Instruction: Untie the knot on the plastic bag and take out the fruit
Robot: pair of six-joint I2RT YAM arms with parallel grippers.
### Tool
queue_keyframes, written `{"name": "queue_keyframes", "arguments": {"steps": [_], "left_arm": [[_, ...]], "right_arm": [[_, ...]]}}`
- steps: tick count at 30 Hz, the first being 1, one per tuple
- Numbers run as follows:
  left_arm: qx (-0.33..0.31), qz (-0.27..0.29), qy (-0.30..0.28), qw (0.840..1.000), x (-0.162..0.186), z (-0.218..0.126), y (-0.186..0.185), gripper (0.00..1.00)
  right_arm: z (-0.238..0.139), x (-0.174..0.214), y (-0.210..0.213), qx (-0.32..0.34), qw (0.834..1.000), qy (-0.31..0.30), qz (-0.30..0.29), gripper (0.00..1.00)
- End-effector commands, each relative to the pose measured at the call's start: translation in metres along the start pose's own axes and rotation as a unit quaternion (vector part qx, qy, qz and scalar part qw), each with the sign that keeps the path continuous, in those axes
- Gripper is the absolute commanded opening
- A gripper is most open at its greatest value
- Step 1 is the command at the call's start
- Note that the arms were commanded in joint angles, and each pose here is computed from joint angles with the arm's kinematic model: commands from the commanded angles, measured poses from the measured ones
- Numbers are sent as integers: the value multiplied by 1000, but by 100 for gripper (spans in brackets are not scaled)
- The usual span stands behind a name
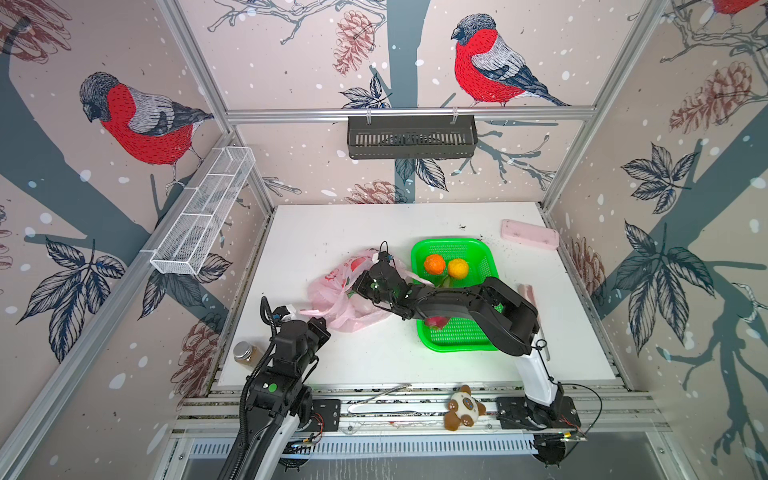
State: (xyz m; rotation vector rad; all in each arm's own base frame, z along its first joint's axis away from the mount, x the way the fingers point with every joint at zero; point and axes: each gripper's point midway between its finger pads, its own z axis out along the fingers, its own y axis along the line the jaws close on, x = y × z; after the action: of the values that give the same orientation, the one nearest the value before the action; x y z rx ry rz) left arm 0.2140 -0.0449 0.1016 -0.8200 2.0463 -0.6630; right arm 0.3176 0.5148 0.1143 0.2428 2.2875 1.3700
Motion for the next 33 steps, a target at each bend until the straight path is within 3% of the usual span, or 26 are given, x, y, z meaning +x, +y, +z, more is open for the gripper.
{"name": "queue_keyframes", "arguments": {"steps": [1,11,22,33], "left_arm": [[3,-13,-22,1000,-7,1,0,0],[5,-19,-33,999,-8,3,3,0],[-1,-18,-47,999,-13,-1,4,0],[-1,-25,-60,998,-18,-9,5,0]], "right_arm": [[-10,3,22,-21,999,12,-35,6],[-34,21,24,-11,997,47,-56,6],[-45,47,-11,33,987,117,-107,6],[-48,52,-38,76,981,126,-126,7]]}}
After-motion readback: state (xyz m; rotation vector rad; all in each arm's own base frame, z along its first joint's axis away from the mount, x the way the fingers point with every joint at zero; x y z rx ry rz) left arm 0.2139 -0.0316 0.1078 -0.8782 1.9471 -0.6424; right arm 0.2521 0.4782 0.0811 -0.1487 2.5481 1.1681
